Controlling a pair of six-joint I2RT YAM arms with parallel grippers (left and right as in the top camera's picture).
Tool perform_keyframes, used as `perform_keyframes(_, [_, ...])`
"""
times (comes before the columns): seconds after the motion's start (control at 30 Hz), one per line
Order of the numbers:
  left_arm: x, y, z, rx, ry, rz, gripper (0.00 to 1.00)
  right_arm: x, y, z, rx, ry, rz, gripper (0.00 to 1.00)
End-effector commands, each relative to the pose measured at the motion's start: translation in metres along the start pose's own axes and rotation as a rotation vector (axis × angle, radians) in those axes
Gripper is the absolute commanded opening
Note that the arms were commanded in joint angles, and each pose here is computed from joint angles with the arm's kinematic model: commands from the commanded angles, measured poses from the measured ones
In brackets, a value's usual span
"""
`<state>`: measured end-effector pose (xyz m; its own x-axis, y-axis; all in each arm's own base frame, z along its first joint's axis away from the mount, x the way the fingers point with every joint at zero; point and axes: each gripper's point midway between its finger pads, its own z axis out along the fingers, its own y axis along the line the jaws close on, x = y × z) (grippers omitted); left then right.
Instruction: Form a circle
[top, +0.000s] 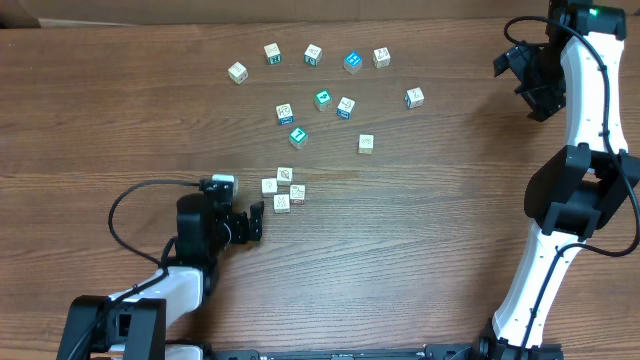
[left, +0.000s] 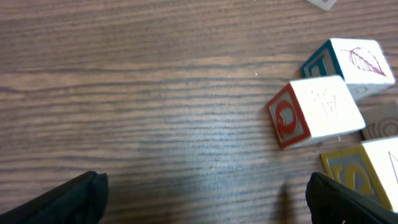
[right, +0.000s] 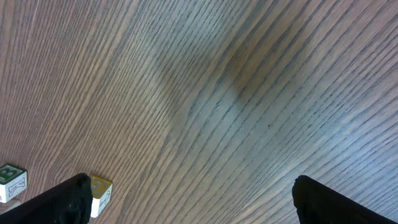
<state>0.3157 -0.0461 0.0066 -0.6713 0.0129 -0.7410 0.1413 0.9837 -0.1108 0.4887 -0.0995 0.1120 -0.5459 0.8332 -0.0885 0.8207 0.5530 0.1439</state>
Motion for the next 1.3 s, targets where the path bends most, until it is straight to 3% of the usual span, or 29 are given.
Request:
perform_keyframes(0.0, [0.011,-0.003,-0.007,0.014,-0.029,0.012,1.0,-0.005,0.004,-0.017,-0.03,-0.034,-0.003,1.0])
perform_keyframes(0.33, [0.021,0.001,-0.03,-0.003,-0.162,-0.042,1.0,-0.005,0.004,-0.017,-0.03,-0.034,-0.003,1.0])
perform_keyframes(0.97, [0.029,0.019,-0.065,-0.131,-0.12,-0.062,1.0,-0.005,0.004,-0.017,-0.03,-0.034,-0.003,1.0])
perform_keyframes(1.27, [0.021,0.017,-0.088,-0.133,-0.186,-0.035,1.0,-0.005,0.004,-0.017,-0.03,-0.034,-0.003,1.0])
